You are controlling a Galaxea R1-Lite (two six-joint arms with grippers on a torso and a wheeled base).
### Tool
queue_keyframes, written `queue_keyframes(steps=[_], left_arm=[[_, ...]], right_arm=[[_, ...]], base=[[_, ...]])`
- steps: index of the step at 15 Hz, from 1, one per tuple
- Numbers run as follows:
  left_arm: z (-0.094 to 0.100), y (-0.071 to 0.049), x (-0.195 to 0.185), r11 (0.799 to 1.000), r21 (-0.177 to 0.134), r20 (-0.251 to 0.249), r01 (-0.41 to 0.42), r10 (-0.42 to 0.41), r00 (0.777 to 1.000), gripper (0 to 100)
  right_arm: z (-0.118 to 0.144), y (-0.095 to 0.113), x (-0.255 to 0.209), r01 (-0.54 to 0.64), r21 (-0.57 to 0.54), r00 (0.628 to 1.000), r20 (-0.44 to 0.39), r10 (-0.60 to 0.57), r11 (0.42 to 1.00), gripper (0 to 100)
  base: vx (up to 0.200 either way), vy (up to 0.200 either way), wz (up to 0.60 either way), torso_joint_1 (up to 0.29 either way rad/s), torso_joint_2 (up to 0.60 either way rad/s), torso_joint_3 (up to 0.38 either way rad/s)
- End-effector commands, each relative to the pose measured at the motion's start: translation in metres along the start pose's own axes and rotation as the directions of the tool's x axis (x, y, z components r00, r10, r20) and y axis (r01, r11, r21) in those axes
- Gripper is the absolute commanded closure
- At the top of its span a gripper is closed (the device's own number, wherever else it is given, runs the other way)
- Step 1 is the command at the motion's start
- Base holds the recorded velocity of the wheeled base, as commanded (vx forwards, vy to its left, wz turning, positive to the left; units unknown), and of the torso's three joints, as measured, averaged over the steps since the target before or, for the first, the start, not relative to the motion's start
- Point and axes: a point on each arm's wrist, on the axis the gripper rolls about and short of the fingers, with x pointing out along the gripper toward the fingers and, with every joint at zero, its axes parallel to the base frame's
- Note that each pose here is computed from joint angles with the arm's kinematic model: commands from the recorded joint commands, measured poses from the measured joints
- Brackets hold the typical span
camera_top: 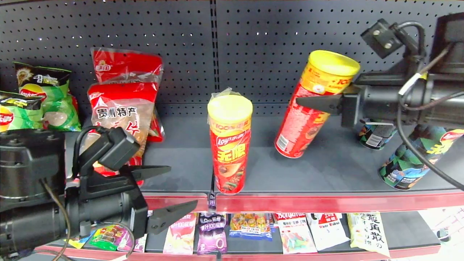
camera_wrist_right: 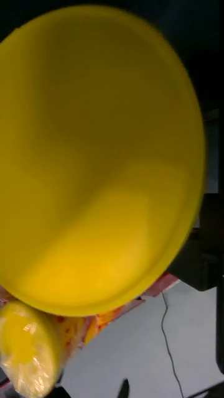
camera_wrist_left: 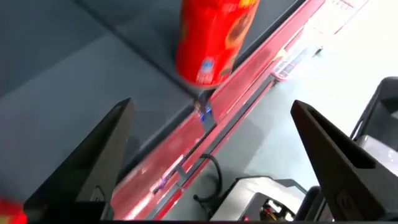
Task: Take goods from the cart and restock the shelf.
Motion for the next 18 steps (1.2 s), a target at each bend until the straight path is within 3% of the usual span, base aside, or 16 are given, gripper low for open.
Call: queue_keyframes(steps=[1, 8, 18], left_arm=[[-0.005, -0.001, -0.020, 0.999, -0.002, 0.033, -0.039, 0.039, 0.999, 0], [-0.008, 0.006, -0.035, 0.994, -0.021, 0.055, -0.106, 0.107, 0.993, 0], [-0.006, 0.006, -0.034, 0.994, -0.018, 0.057, -0.106, 0.107, 0.993, 0]], right_arm=[[-0.003, -0.005, 0.064, -0.053, -0.007, 0.998, -0.025, 0.053, 0.999, 100], [-0.003, 0.002, 0.133, -0.110, -0.028, 0.994, -0.004, 0.110, 0.994, 100], [-0.009, 0.004, 0.138, -0.121, -0.020, 0.992, -0.023, 0.120, 0.992, 100]], base=[[0.000, 0.000, 0.00, 0.000, 0.00, 0.000], [0.000, 0.000, 0.00, 0.000, 0.00, 0.000], [0.000, 0.000, 0.00, 0.000, 0.00, 0.000]])
